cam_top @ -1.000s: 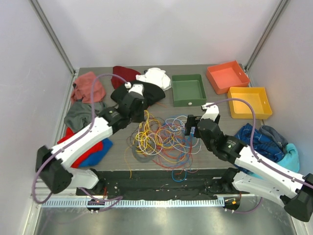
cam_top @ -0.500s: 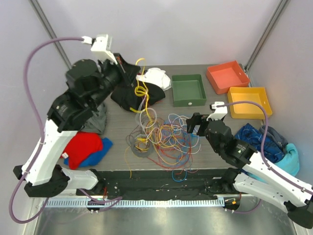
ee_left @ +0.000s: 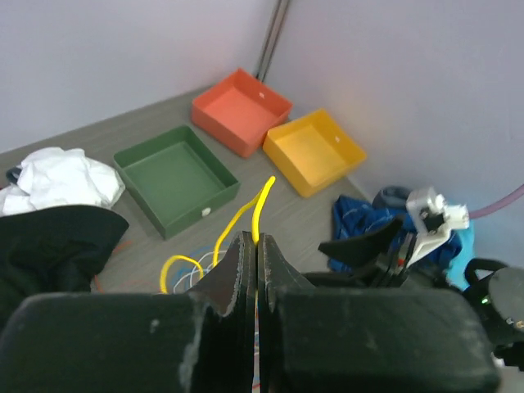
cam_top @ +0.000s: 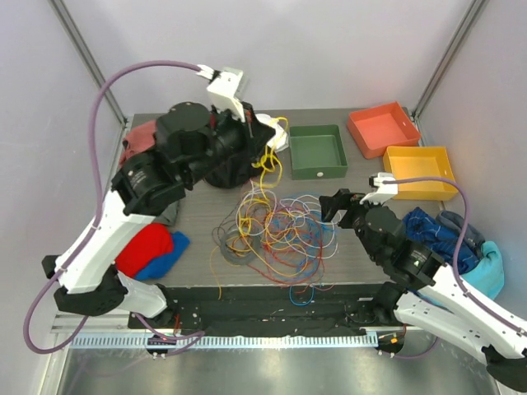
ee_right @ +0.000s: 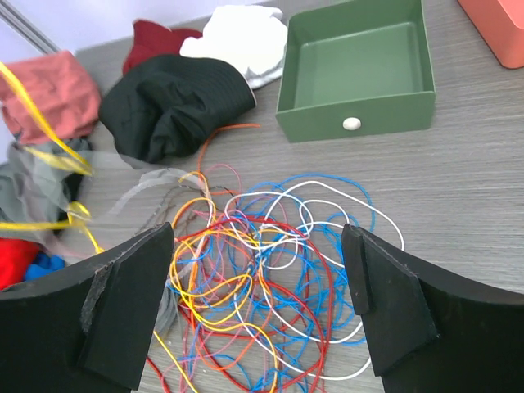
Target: Untangle the cables
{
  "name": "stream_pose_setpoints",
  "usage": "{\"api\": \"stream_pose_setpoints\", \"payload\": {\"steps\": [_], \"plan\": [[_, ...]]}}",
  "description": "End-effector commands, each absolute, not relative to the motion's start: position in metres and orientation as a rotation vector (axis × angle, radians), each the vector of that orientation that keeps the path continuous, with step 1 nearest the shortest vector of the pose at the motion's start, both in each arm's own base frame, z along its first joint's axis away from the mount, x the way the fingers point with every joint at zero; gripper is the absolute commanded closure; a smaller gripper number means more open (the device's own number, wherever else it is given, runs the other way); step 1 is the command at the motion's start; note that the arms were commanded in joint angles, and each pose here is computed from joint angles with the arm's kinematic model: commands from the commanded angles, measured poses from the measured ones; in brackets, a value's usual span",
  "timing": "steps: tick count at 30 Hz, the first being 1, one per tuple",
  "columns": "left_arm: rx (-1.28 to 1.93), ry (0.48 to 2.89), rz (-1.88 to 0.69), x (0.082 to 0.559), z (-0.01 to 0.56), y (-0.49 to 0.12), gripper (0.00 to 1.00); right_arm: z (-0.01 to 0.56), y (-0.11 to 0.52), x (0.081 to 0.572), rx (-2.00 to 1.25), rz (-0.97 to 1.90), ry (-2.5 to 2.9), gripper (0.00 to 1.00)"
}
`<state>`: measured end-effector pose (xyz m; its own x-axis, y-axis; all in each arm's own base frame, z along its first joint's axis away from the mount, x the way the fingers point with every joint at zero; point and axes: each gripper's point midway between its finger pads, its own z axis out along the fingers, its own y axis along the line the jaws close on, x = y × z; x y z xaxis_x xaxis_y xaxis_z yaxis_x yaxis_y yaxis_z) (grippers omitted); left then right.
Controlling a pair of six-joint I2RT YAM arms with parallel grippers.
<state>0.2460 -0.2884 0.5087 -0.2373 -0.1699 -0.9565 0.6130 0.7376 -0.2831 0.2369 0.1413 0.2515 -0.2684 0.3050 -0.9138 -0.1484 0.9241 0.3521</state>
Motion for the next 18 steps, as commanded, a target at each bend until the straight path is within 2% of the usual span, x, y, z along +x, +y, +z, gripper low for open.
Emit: {"api": "stream_pose_setpoints", "payload": {"steps": [1,6,14,18], "plan": [[0.369,1.633,-0.676,0.248,0.514,-0.281,1.0,0.281,0.139,0.237,0.212,0.544,1.666,0.08],[0.395,1.731,-0.68,0.255,0.468,-0.301,1.0,0.31,0.158,0.235,0.177,0.679,1.598,0.08],[0.378,1.708,-0.685,0.253,0.478,-0.296,1.0,0.313,0.206,0.233,0.033,0.854,1.592,0.11],[0.376,1.7,-0.686,0.254,0.485,-0.297,1.0,0.296,0.215,0.231,0.013,0.899,1.601,0.12]]}}
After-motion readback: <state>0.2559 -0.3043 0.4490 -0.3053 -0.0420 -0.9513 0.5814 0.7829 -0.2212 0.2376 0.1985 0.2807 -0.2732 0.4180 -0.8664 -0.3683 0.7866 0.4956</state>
